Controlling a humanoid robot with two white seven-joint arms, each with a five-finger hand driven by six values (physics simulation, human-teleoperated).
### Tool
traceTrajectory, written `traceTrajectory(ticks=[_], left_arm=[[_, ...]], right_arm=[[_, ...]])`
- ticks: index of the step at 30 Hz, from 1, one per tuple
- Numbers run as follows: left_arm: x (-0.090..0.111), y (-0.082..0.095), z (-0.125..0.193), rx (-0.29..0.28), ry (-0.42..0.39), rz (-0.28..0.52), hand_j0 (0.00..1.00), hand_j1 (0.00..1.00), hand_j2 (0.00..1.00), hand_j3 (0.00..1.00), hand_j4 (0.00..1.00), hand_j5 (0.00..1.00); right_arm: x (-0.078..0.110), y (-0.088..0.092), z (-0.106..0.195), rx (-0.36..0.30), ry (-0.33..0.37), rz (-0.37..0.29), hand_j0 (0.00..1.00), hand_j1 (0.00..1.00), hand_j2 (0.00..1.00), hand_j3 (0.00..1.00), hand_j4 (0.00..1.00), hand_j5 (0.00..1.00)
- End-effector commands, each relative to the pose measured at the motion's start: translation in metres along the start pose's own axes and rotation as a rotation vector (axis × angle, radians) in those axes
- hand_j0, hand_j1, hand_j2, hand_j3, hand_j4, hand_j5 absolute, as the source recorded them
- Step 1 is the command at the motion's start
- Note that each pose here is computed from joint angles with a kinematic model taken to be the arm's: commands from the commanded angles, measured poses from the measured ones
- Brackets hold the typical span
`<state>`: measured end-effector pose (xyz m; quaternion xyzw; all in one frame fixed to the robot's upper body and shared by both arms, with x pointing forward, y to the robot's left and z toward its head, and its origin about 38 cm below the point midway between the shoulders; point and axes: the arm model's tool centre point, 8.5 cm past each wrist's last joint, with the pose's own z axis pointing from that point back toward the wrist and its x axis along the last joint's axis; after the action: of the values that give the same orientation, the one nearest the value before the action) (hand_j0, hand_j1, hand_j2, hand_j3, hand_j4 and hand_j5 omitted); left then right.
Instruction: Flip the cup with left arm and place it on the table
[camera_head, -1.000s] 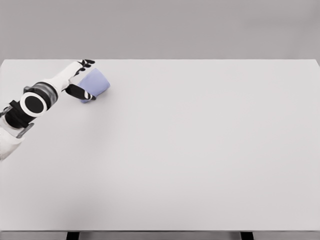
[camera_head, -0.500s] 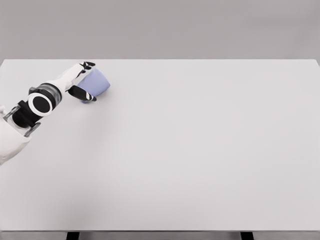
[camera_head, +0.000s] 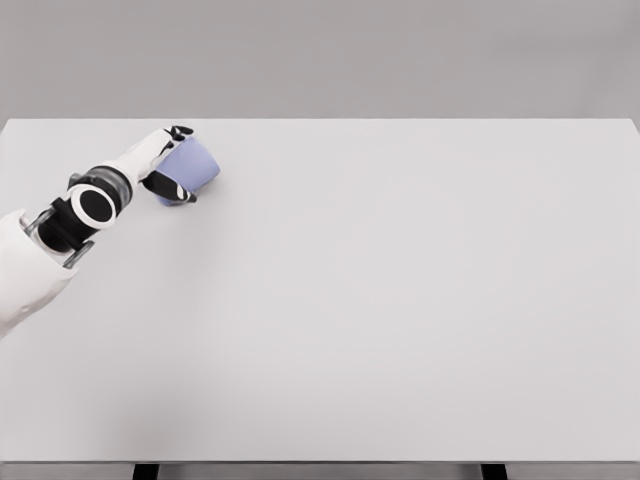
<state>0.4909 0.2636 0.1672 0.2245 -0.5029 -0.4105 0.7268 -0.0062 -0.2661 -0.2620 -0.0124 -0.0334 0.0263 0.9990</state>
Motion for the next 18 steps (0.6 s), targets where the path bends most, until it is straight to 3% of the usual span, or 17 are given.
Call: traceTrajectory(ticks=[1,15,18], left_arm=[[-0.0011,-0.0001,-0.001,0.003,0.004,-0.005,0.96,0.96,0.96,0.96,0.96,0.96],[-0.0001,-0.0039,-0.0023,-0.005,0.005,-0.007,0.89,0.89,0.89,0.89,0.89,0.89],[-0.0005,-0.0025,-0.0029,-0.003,0.007,-0.006,0.77,0.77,0.77,0.77,0.77,0.77]], right_arm=[[0.0,0.0,0.0,0.0,0.0,0.0,1.0,1.0,1.0,1.0,1.0,1.0],[0.0,0.0,0.0,0.0,0.0,0.0,1.0,1.0,1.0,1.0,1.0,1.0],[0.0,0.0,0.0,0.0,0.0,0.0,1.0,1.0,1.0,1.0,1.0,1.0]])
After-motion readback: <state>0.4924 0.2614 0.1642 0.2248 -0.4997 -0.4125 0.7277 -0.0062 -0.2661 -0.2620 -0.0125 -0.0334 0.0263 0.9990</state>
